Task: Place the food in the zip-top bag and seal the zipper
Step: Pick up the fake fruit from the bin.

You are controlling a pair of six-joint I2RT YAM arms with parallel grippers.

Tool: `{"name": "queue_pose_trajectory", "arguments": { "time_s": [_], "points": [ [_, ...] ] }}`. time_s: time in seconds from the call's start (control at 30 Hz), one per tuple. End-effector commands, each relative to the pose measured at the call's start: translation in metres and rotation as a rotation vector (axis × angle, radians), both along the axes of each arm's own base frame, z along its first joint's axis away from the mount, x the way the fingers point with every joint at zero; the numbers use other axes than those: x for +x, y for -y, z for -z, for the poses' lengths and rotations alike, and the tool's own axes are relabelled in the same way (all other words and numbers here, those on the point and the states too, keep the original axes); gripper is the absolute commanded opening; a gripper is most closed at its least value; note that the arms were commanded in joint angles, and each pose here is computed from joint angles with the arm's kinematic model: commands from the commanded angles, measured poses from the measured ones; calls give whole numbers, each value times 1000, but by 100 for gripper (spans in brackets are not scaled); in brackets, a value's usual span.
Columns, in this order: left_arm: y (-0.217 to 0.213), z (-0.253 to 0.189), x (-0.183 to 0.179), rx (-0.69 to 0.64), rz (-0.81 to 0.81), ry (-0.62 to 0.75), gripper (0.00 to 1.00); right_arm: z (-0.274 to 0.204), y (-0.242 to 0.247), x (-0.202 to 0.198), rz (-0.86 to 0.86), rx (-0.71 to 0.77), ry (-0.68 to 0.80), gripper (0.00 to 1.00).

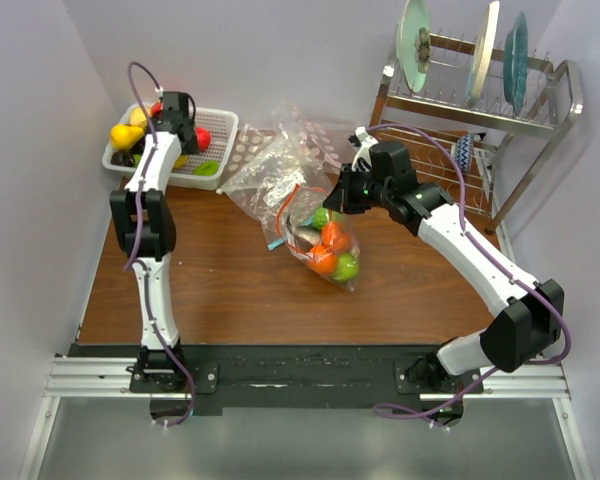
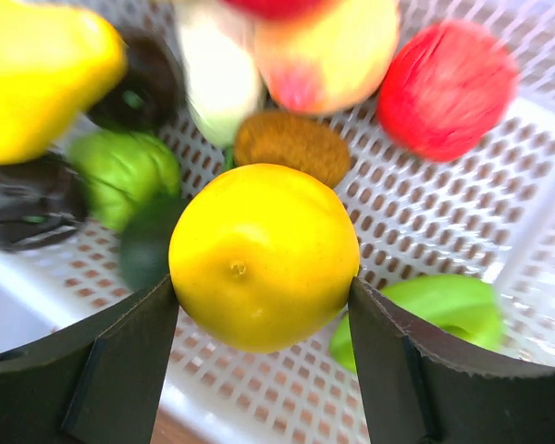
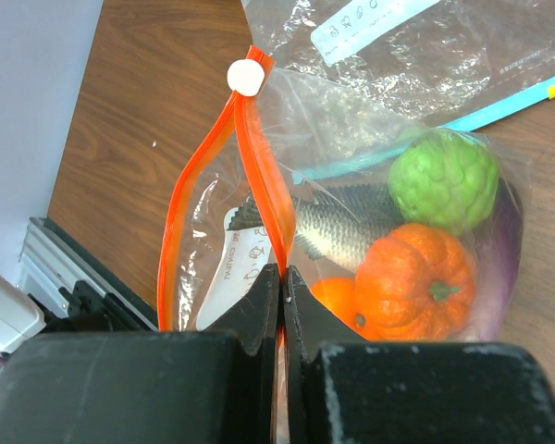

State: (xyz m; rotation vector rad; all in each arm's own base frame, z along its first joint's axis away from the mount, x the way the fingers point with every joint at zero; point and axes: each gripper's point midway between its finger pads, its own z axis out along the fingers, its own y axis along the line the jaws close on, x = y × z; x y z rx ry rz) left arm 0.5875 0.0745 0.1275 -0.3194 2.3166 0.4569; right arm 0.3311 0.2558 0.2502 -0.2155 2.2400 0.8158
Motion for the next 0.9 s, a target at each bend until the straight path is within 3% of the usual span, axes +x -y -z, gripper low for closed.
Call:
{"name": "queue_pose_trajectory", "arguments": {
  "time_s": [0.0,0.13,0.47,0.87],
  "points": [
    [5,-99,3,-56,24,219,54,-19,-2,2,-2,30,35,0],
    [28,-127,-5,-156,94,260,54,-21,0,4,4,21,40,0],
    [117,-205,-53,-568,366,387,53,-31,2,4,7,17,59,0],
    [209,-252,-141,-826,652,440,52,-38,3,4,6,19,69,0]
  ]
}}
